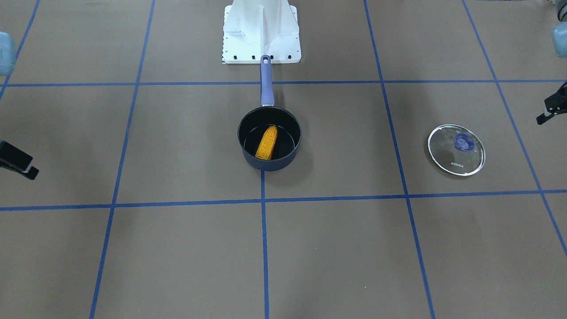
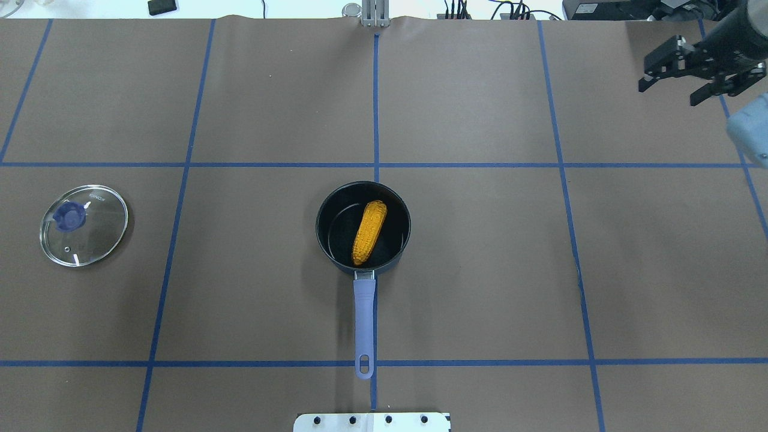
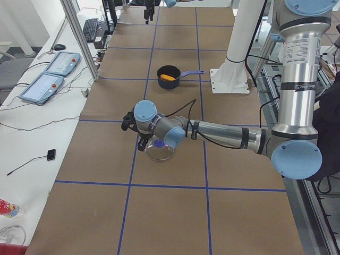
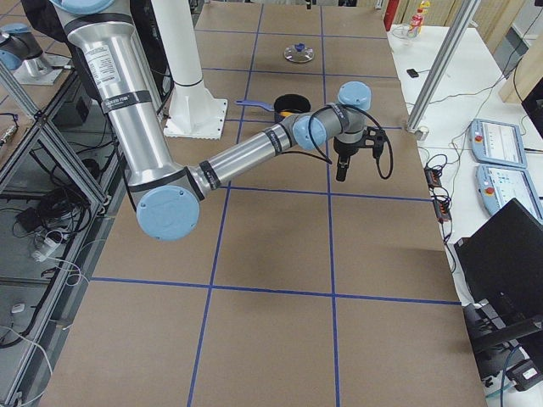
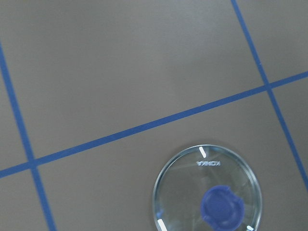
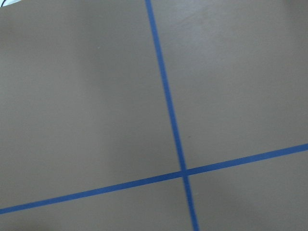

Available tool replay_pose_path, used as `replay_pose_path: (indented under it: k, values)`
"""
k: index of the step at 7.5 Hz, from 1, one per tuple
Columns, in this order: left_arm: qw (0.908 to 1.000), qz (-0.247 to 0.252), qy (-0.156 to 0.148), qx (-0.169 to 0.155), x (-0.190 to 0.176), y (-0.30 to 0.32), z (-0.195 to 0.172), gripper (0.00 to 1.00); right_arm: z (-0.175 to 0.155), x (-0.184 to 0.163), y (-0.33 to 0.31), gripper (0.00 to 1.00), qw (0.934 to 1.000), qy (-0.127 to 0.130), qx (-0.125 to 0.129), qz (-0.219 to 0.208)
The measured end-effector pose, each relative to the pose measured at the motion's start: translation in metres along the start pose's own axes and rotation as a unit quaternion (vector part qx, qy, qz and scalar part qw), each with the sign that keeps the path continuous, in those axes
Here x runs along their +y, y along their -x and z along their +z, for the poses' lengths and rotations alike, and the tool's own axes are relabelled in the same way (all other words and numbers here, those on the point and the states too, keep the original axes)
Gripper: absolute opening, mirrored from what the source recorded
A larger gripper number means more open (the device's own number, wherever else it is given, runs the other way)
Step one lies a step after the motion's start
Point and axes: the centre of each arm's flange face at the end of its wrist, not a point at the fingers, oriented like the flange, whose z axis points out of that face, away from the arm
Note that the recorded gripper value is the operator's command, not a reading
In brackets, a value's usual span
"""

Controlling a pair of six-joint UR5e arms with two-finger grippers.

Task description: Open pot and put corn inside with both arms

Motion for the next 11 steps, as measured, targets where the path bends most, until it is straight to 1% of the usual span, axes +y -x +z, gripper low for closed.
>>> replay_pose_path:
  k: [2, 4, 5, 6, 8, 11]
  values:
    - [0.9999, 0.008, 0.005, -0.006, 0.004, 0.016, -0.01, 0.98, -0.01, 0.002, -0.081, 1.0, 0.9989, -0.004, 0.02, -0.043]
    - [0.9999, 0.01, 0.002, -0.008, 0.006, 0.023, -0.015, 0.98, -0.013, 0.017, -0.154, 1.0, 0.9979, -0.001, 0.038, -0.053]
    - [0.9999, 0.008, 0.0, -0.01, 0.007, 0.026, -0.018, 0.98, -0.016, 0.023, -0.181, 1.0, 0.9979, 0.0, 0.042, -0.049]
    - [0.9999, 0.008, -0.002, -0.01, 0.007, 0.027, -0.02, 0.98, -0.021, 0.025, -0.198, 1.0, 0.9986, 0.002, 0.038, -0.037]
    - [0.9998, 0.011, -0.007, -0.011, 0.007, 0.026, -0.026, 0.98, -0.025, 0.03, -0.215, 1.0, 0.9995, 0.006, 0.021, -0.021]
    - [0.9998, 0.011, -0.01, -0.011, 0.008, 0.026, -0.028, 0.98, -0.028, 0.036, -0.225, 1.0, 0.9998, 0.004, 0.016, -0.015]
